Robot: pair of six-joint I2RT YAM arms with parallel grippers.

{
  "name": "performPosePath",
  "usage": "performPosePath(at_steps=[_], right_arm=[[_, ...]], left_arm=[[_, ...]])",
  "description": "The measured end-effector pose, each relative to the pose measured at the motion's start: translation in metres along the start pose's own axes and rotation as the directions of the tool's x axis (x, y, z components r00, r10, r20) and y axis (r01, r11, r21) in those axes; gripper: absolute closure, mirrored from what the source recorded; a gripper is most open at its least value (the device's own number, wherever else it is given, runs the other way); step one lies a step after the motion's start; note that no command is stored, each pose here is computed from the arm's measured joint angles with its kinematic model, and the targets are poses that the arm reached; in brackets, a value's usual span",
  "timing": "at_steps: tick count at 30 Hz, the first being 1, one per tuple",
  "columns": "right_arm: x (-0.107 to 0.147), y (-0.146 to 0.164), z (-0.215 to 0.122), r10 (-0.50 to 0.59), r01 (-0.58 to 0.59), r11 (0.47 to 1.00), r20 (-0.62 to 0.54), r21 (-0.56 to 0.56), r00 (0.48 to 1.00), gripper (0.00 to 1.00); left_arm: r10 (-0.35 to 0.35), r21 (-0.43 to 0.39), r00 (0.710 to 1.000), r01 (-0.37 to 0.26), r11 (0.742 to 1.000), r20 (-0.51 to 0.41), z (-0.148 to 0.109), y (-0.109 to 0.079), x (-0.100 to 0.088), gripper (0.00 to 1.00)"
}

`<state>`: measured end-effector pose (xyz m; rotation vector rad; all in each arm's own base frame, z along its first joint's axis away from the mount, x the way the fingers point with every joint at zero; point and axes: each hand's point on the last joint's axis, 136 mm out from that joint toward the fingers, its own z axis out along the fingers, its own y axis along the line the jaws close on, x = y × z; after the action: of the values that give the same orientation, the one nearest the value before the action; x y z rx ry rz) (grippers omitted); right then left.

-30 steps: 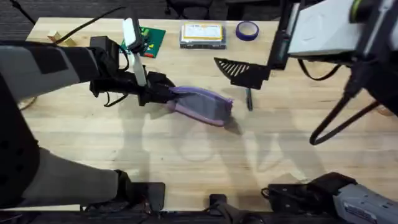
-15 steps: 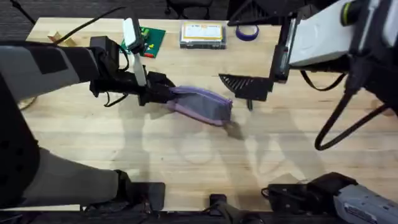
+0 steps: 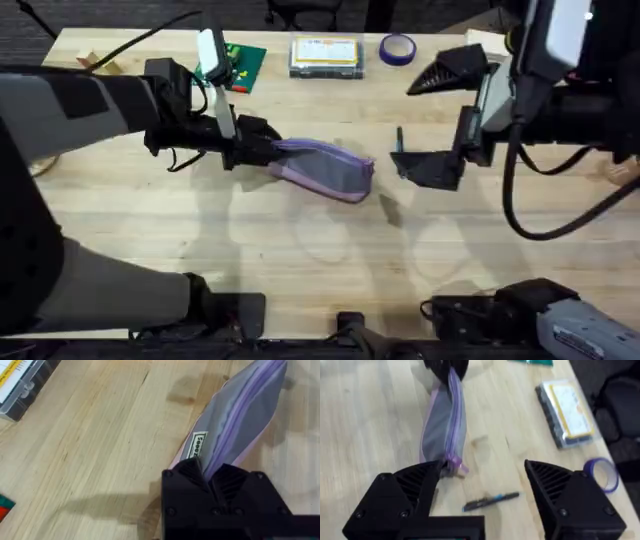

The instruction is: Unzip the bag, pick up the pens from the table one at a time and place them inside, then zip the bag closed.

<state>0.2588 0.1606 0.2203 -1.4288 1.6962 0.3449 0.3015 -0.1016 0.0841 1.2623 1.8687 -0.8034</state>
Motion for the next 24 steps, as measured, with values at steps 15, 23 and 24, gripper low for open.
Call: performPosePath(at_steps=[15,23,24], right_arm=[[0.029,0.019,0.014,-0.209,0.208,0.964,0.009,-0.167,0.978,0.005],[0.04,0.022,0.027,-0.22,0.217,0.951,0.011,-0.222,0.976,0.005],[0.04,0.022,0.027,-0.221,0.218,0.95,0.012,-0.223,0.975,0.005]], left_arm=[[0.0,0.0,1.0,0.0,1.0,0.0,0.0,0.0,0.0,0.958],[-0.008,0.004,1.0,0.008,1.0,-0.001,0.0,-0.001,0.001,0.958],[-0.008,0.004,1.0,0.008,1.0,-0.001,0.0,-0.001,0.001,0.958]])
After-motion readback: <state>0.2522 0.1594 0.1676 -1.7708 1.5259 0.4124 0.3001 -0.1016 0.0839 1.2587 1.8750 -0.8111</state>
